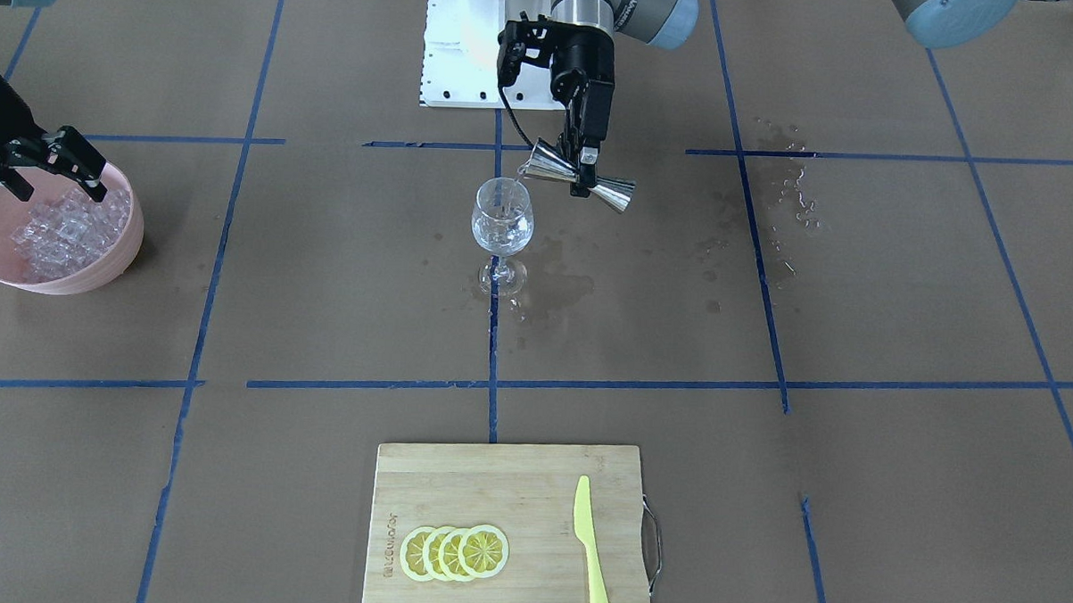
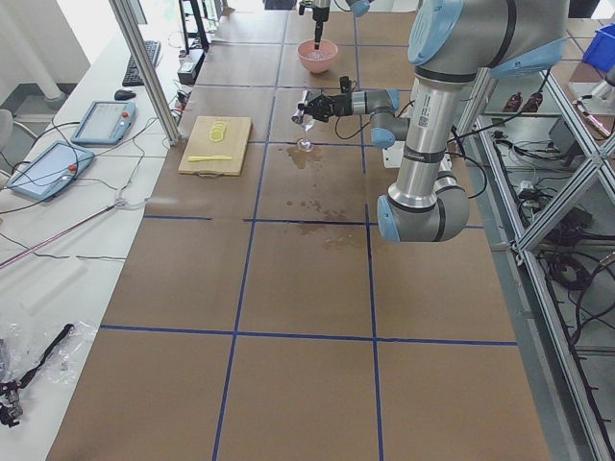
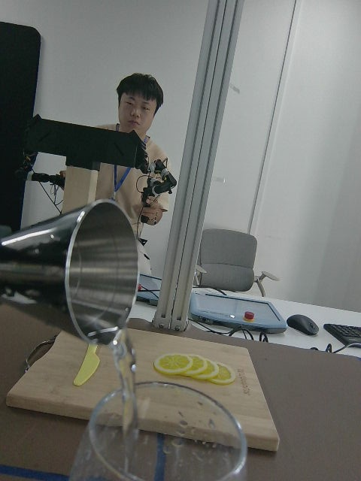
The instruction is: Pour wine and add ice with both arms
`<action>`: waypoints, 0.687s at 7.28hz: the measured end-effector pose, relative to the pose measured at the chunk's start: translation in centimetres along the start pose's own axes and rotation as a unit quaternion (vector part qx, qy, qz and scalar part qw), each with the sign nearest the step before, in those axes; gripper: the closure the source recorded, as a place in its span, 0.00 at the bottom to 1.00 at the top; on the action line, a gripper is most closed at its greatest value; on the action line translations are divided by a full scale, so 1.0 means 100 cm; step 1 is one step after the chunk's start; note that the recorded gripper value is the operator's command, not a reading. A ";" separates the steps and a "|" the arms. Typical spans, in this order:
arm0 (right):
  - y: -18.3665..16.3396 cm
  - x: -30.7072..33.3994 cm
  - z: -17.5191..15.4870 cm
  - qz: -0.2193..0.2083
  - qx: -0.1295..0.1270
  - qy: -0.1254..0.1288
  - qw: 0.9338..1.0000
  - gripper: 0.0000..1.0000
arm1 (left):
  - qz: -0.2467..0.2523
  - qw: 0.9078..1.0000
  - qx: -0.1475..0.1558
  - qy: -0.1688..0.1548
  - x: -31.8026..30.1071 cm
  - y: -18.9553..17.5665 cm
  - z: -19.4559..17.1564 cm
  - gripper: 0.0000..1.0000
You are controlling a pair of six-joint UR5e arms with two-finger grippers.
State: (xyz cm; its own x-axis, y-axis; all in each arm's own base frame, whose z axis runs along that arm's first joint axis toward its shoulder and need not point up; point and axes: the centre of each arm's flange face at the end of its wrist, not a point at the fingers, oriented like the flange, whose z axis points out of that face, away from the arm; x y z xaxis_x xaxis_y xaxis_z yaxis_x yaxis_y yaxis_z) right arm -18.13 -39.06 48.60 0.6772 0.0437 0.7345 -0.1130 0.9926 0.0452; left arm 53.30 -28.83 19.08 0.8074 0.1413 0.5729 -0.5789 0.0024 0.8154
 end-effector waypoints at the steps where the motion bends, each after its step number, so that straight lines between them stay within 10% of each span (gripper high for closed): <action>1: 0.000 0.000 0.000 0.000 0.000 0.000 1.000 0.00 | -0.001 1.000 0.001 0.001 0.000 -0.002 -0.001 1.00; 5: 0.000 -0.001 -0.001 -0.001 0.001 -0.001 1.000 0.00 | -0.026 1.000 0.006 0.001 -0.003 -0.004 -0.003 1.00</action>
State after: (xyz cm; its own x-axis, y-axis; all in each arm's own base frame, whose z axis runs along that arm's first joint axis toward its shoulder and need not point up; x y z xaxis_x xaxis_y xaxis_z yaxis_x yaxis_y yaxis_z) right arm -18.15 -39.08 48.50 0.6764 0.0423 0.7354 -0.1131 0.9925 0.0469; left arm 53.26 -28.54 18.61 0.8360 0.1430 0.5297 -0.5349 -0.0024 0.8449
